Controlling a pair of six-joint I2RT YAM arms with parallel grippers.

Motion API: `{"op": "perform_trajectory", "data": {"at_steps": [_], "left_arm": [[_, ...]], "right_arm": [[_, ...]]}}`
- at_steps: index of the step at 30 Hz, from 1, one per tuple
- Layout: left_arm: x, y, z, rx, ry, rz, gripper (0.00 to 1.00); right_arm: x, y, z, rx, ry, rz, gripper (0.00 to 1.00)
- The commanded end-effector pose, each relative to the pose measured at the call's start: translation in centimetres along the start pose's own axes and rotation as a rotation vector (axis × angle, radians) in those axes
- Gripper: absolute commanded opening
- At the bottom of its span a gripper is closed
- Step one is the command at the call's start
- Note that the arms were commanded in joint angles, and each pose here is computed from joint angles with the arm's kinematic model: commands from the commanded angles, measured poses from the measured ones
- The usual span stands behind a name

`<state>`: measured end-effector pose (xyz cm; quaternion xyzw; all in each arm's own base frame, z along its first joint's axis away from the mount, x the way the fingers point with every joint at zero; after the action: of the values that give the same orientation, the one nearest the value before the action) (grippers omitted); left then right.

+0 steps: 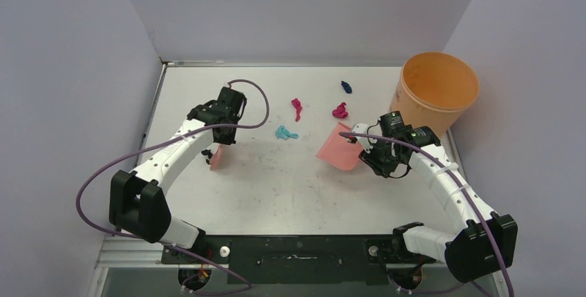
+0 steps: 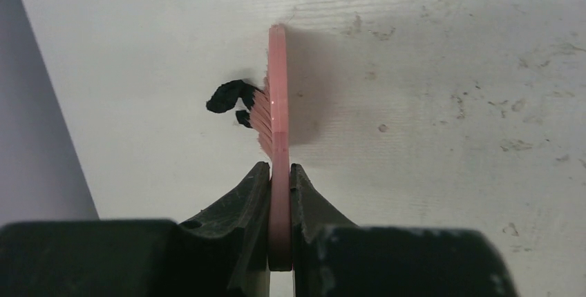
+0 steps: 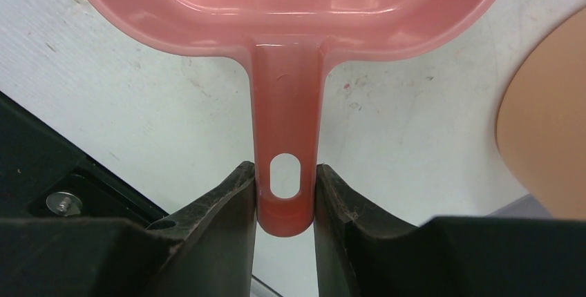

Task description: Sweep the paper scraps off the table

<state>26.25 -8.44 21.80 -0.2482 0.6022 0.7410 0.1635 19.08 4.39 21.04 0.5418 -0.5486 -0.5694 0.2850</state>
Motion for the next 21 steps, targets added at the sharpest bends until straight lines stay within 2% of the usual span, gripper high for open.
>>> {"op": "perform_trajectory", "data": {"at_steps": [1,4,8,15,18,21], "left_arm": [[0.1,0.9,-3.5,0.225,0.037,0.069,0.0],[0.5,3.4,-6.4,0.32,-0.003,0.056,0.0],[0.1,7.8,-9.4,0.439,-0.027,0.009,0.0],[-1.6,13.8,-10.4,0.616,0.021,-0.116,0.0],[-2.7,14.5,-9.2,0.58,0.031,-0.2,0.0],[-4.8,13.7,-7.8,0.448,0.01,-0.263,0.0]], "right_arm": [[1.0,0.7,0.2,0.094,-0.035,0.063,0.06],[1.6,0.3,0.3,0.09,-0.051,0.134,0.05],[1.8,-0.1,0.7,0.042,-0.048,0.157,0.05],[2.9,-2.3,1.9,-0.039,-0.051,0.224,0.07],[3.3,-3.1,2.5,-0.052,-0.048,0.243,0.07],[3.4,-3.6,2.8,-0.057,-0.061,0.234,0.07]]}}
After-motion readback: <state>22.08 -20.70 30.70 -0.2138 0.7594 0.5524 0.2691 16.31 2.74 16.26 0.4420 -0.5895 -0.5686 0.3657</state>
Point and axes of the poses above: each gripper's point midway between its finger pads, its own y axis back along the fingers, its own z axis along the line the jaws close on, x = y × z, the point moved 9 cm from there along y, back along the fingers, and after that the axes turned 15 degrees about y, right-handed, at the moved point
